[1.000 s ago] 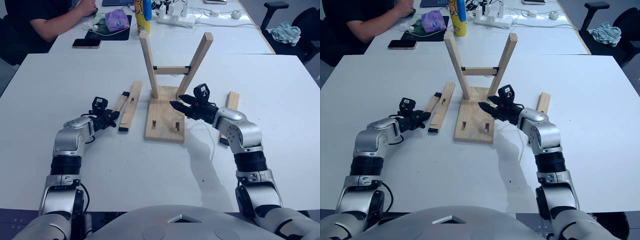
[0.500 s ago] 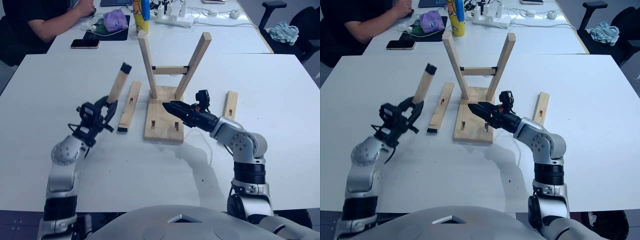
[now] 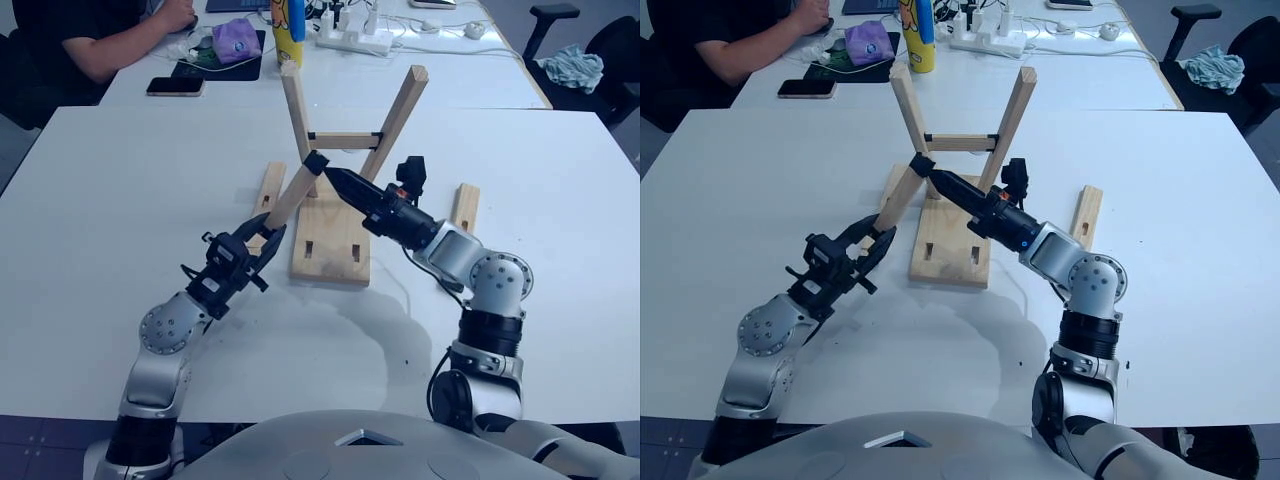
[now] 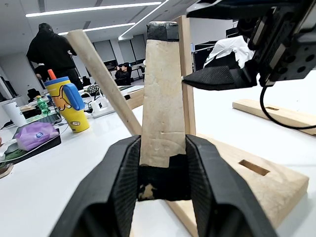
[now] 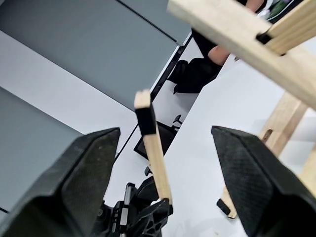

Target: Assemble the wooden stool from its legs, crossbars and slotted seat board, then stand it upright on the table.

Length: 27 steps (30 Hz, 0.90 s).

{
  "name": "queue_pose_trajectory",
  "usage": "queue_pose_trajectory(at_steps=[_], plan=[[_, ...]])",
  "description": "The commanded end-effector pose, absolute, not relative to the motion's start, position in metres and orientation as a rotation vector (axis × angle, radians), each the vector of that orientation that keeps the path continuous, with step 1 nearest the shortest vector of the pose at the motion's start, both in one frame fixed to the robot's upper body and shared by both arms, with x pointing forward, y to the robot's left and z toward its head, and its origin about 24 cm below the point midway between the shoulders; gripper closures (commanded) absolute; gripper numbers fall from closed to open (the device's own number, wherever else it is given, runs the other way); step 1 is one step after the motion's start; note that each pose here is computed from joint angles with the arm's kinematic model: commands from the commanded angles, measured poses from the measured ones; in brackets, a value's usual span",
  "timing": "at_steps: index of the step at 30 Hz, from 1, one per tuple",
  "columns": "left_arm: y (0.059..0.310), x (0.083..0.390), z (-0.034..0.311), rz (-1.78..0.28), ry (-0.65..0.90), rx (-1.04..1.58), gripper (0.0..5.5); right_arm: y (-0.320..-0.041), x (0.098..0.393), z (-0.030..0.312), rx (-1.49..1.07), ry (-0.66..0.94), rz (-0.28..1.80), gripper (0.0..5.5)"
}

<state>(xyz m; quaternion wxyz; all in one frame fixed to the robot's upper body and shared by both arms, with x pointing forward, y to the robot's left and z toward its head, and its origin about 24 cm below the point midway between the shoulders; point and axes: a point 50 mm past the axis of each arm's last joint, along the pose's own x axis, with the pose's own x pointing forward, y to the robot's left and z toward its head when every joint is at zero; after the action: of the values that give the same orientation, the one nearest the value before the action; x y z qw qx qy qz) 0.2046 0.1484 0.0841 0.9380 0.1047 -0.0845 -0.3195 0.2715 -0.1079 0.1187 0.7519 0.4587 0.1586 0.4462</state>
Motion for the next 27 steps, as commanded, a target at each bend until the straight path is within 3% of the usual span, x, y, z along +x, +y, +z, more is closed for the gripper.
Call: queue_pose_trajectory(at_steps=[1,18,27], plan=[[0.143,0.208,0.082,-0.669,-0.159,0.207,4.17,-0.099,0.274,0.121,1.009,0.348,0.987,2.33],[0.138,0.203,0.071,-0.659,-0.115,0.202,4.17,-0.091,0.276,0.121,1.06,0.322,0.936,4.92],[0.137,0.205,0.071,-0.633,-0.118,0.19,4.17,-0.09,0.275,0.117,1.043,0.343,0.921,4.97]])
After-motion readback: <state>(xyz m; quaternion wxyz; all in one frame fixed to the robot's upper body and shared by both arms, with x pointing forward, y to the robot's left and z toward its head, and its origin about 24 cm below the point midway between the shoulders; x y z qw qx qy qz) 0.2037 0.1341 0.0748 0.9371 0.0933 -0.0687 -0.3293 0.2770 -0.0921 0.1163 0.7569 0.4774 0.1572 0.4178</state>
